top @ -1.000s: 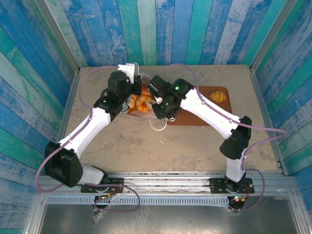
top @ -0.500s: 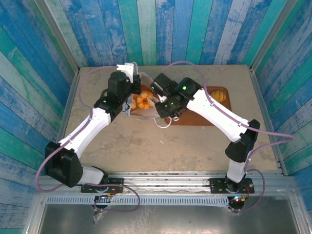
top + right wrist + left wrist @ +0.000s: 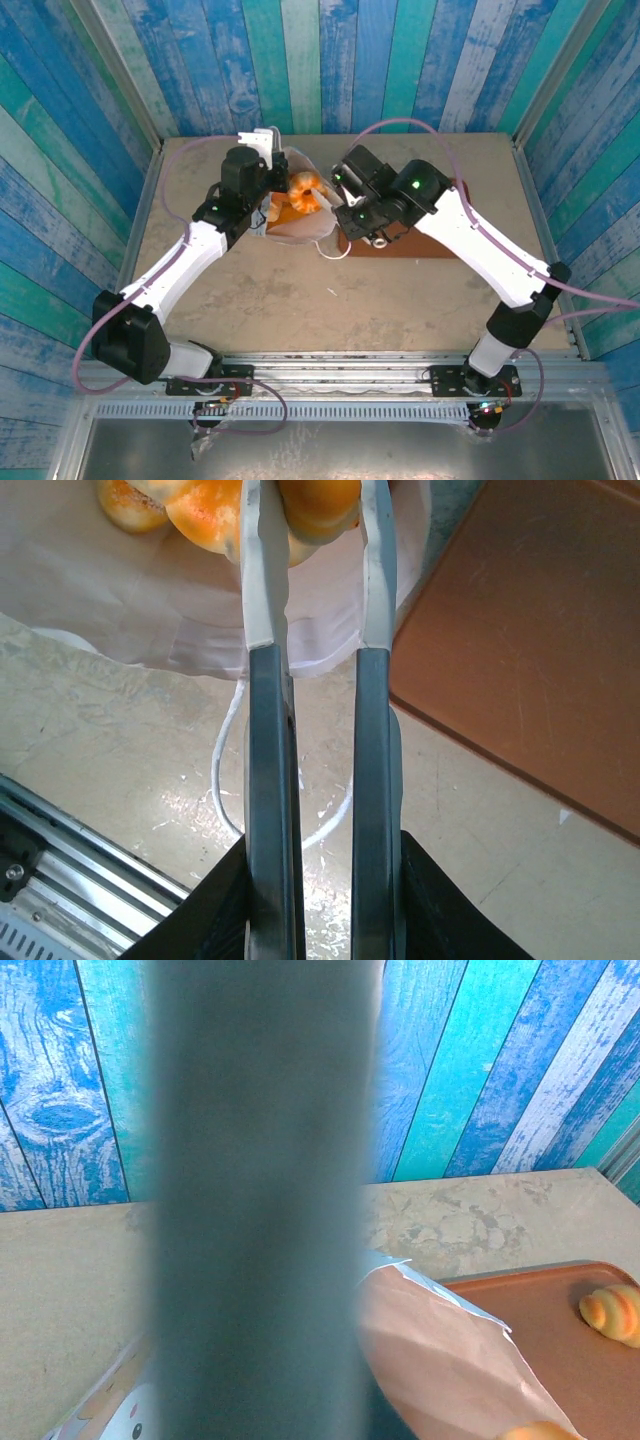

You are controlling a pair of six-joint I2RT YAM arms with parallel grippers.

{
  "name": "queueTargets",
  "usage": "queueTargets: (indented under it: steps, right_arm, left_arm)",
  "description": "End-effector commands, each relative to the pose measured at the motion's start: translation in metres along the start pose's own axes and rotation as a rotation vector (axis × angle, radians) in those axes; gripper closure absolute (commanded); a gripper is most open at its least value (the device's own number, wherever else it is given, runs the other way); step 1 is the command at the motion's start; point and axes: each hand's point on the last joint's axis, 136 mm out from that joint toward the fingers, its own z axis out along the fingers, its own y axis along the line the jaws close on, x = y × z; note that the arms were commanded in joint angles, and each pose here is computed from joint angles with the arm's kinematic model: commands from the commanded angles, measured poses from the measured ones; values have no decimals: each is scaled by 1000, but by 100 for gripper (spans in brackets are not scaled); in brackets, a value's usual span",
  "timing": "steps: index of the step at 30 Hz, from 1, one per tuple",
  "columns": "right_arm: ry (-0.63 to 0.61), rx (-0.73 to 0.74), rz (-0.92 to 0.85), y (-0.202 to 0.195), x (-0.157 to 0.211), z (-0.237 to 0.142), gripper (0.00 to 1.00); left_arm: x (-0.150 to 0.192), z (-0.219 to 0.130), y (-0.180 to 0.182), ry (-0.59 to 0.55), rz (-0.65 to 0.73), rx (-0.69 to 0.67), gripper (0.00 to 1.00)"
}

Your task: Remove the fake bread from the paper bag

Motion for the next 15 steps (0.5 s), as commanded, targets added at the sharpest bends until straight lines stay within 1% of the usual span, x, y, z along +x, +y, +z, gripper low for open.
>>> queueTargets:
  steps: [1, 8, 13, 15]
  right_arm:
    - [-67, -7, 22, -7, 2, -30, 81]
    - [-183, 1, 97, -33, 13, -74, 81]
    - [-263, 13, 194, -67, 27, -106, 80]
    - [-278, 26, 241, -82, 35, -112, 79]
  left_arm:
    - [-9, 6, 0, -54, -13, -4, 100]
    - [-7, 9, 1, -46, -15, -12, 100]
    - [-7, 9, 1, -48, -14, -13, 100]
    - [-6, 9, 1, -49, -13, -13, 100]
